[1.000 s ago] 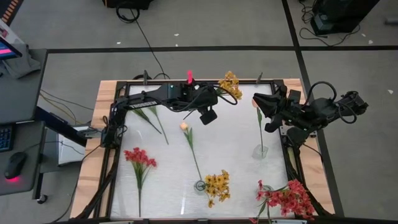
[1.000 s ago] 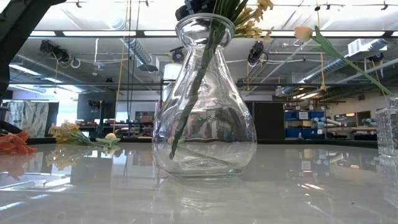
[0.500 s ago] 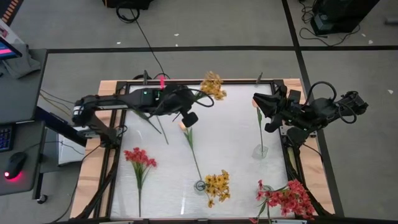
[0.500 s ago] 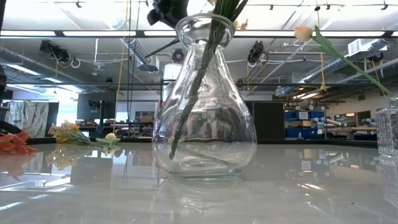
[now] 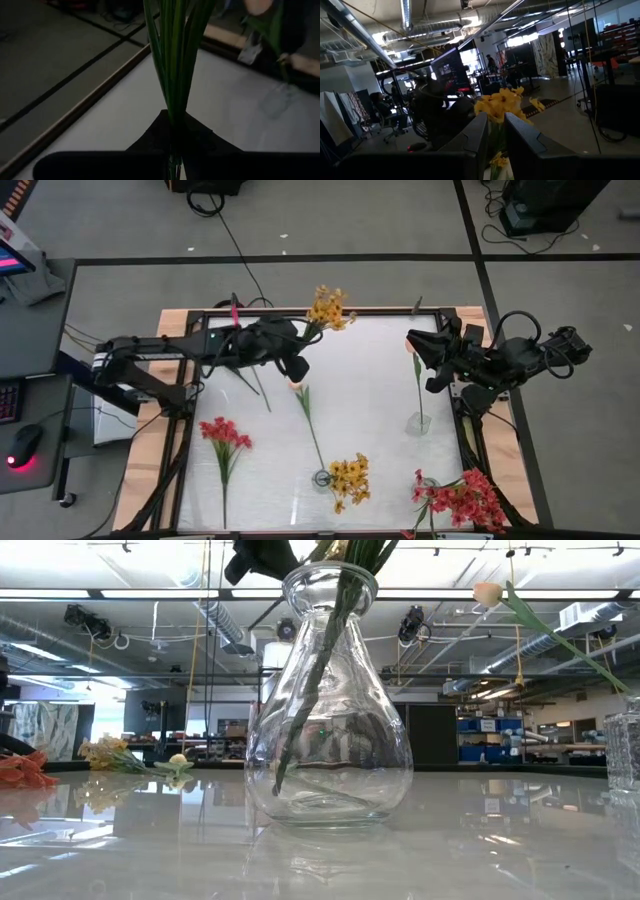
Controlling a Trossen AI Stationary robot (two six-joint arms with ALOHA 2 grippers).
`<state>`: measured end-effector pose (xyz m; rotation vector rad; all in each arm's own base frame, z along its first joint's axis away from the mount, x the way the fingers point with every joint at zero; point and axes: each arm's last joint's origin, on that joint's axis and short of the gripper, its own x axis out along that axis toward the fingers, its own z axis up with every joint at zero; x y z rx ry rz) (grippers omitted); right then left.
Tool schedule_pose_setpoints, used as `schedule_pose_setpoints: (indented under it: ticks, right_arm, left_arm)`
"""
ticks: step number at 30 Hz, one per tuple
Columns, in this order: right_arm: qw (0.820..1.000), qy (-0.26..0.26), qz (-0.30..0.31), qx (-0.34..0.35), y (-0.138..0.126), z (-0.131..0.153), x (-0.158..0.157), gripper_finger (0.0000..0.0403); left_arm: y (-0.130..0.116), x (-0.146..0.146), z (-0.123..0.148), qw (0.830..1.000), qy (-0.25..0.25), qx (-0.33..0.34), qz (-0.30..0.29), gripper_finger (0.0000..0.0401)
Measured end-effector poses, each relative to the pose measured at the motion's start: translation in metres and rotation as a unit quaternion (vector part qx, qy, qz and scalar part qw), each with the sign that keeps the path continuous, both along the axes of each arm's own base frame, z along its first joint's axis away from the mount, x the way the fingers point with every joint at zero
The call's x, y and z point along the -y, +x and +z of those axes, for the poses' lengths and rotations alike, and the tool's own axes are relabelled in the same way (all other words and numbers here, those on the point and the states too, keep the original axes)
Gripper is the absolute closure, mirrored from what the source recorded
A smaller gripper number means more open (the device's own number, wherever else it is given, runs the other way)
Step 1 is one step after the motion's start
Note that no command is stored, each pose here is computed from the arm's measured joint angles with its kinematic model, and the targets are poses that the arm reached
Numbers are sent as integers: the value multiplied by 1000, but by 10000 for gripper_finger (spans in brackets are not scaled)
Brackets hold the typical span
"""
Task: Sort flowers into vase by color
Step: Put the right yellow flowers into the bottom left transparent vase
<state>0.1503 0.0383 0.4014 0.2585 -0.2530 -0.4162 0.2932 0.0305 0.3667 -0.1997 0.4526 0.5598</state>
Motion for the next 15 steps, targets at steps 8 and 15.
schedule_pose_setpoints:
  ticks: [8, 15]
  right_arm:
    - [1000, 0, 0, 0, 0, 0, 0, 328]
    - [1000, 0, 0, 0, 0, 0, 0, 328]
  left_arm:
    - [-8, 18, -21, 995, -23, 74, -58, 371]
    - [-14, 39, -42, 987, -33, 113, -112, 371]
